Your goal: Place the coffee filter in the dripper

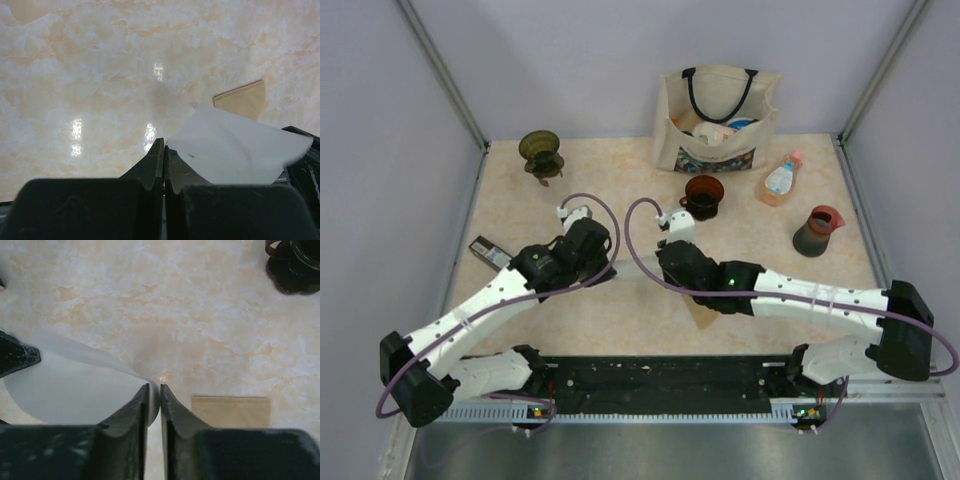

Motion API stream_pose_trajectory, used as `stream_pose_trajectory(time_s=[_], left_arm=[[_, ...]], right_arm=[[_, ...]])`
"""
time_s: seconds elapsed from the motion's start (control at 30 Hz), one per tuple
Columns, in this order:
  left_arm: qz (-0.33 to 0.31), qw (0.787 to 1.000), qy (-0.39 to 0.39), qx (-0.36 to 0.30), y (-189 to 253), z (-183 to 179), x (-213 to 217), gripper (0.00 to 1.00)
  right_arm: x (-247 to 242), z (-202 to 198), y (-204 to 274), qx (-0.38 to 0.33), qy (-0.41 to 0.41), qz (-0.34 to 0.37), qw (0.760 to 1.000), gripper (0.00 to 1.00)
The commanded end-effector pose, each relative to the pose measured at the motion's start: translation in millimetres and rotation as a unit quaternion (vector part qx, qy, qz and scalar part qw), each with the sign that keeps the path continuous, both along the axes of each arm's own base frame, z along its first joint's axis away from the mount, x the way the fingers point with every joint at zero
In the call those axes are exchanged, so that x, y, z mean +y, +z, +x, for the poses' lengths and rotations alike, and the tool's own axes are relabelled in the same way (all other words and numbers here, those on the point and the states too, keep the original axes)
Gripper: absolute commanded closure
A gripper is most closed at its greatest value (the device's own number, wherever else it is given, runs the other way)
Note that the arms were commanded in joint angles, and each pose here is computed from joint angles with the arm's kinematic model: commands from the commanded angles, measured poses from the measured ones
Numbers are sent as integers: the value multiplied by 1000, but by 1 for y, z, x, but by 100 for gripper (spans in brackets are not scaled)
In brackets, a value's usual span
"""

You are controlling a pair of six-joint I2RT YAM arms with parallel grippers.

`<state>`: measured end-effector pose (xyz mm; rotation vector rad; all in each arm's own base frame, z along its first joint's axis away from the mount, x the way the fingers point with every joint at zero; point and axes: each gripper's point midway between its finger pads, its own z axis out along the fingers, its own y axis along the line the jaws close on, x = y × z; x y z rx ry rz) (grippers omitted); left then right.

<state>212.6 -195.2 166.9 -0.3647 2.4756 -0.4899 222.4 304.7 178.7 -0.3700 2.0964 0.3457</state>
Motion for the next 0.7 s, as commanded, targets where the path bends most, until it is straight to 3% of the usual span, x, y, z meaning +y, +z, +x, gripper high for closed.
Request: stream_pose_trajectory(time_s=[0.0,0.13,0.33,0.53,0.67], left_arm=[[-3,999,-4,-33,26,10,-1,100],[13,998,16,-62,40,22,5,100],[40,991,55,-114,97,59,28,100],[17,978,93,-186,182,130,64,100],[39,968,148,-200,209,181,106,100]], right_arm=[[6,5,44,-40,15,56,998,75],[7,3,77,-75,33,102,991,36],[-37,5,117,-143,-22,172,974,1],[-95,9,127,-195,-93,169,962,1],[-109,13,115,-200,-112,143,963,1]])
